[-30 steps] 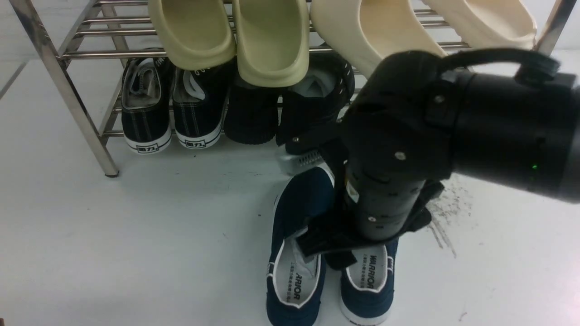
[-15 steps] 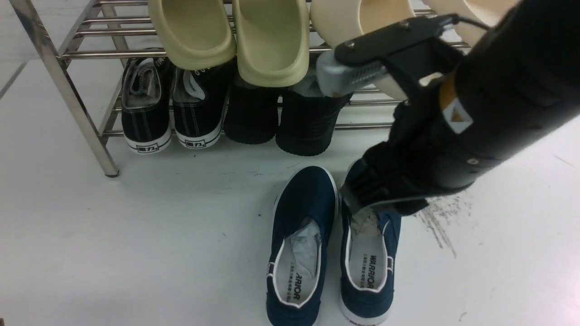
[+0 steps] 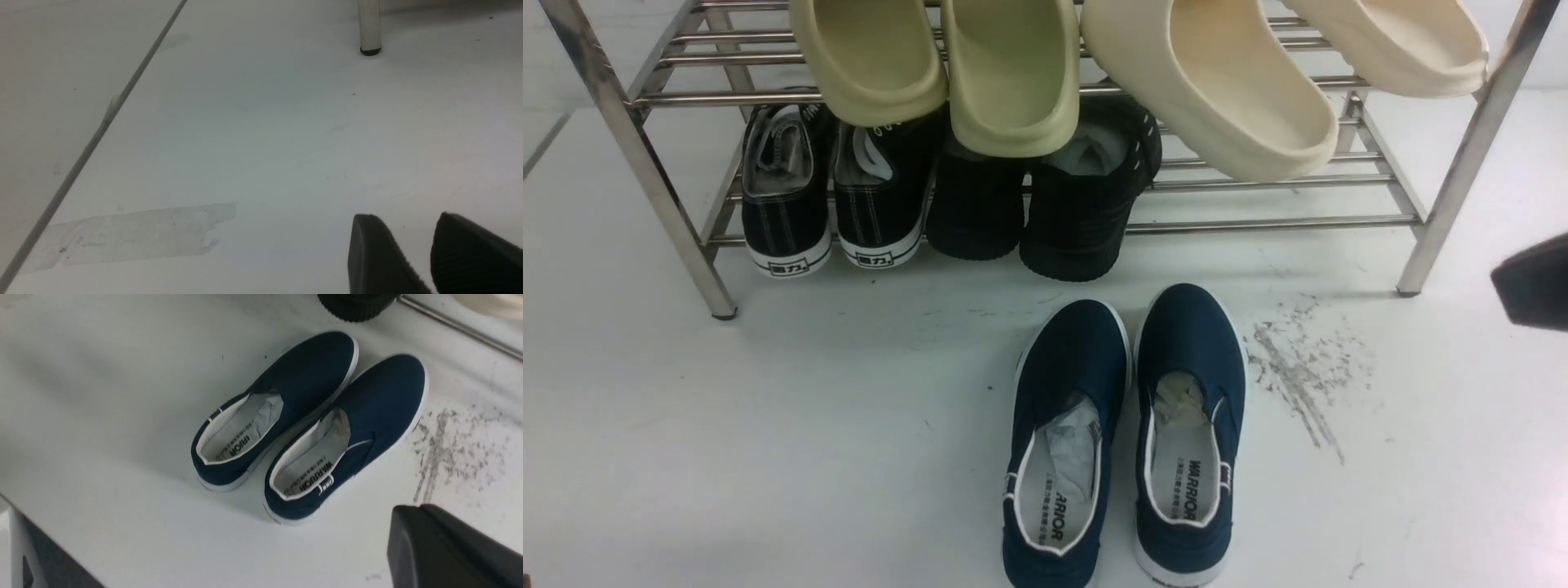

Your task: Take the shoes off the shelf with your hand on the white table.

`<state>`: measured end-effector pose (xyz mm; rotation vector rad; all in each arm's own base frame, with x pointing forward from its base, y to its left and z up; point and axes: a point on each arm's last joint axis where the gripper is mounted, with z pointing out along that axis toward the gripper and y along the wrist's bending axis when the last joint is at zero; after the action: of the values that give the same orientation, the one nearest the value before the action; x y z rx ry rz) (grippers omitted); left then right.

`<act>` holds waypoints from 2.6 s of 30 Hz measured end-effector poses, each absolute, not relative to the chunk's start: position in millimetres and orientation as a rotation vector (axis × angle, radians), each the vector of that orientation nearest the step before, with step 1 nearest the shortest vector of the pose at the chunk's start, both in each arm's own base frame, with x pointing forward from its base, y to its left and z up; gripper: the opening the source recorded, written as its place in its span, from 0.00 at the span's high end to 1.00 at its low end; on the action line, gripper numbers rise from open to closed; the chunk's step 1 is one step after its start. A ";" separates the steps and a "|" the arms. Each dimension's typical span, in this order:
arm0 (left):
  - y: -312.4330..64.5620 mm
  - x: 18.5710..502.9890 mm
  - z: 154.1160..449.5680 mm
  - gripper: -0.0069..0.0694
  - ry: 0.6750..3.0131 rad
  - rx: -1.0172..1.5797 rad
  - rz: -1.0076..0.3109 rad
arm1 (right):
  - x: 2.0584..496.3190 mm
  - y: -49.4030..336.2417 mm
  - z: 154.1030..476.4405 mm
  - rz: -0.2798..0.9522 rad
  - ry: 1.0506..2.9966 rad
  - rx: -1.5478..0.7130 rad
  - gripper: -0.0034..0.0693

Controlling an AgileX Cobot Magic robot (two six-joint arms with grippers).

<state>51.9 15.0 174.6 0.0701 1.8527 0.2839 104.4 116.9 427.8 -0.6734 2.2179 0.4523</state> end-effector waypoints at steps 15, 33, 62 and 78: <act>15.0 51.9 174.6 0.59 1.853 0.070 0.284 | 100.7 122.4 357.5 0.656 1.832 -0.681 0.97; 15.0 51.9 174.6 0.59 1.853 0.070 0.284 | 100.7 122.4 348.7 0.644 1.852 -0.692 0.96; 15.0 51.9 174.6 0.59 1.853 0.070 0.284 | 53.3 5.8 186.5 0.077 1.784 -0.067 0.93; 15.0 51.9 174.6 0.59 1.853 0.070 0.284 | 51.9 3.7 174.2 0.042 1.876 -0.040 0.91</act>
<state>51.9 15.0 174.6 0.0701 1.8527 0.2839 51.9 3.7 174.2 -0.0401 1.8756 0.0420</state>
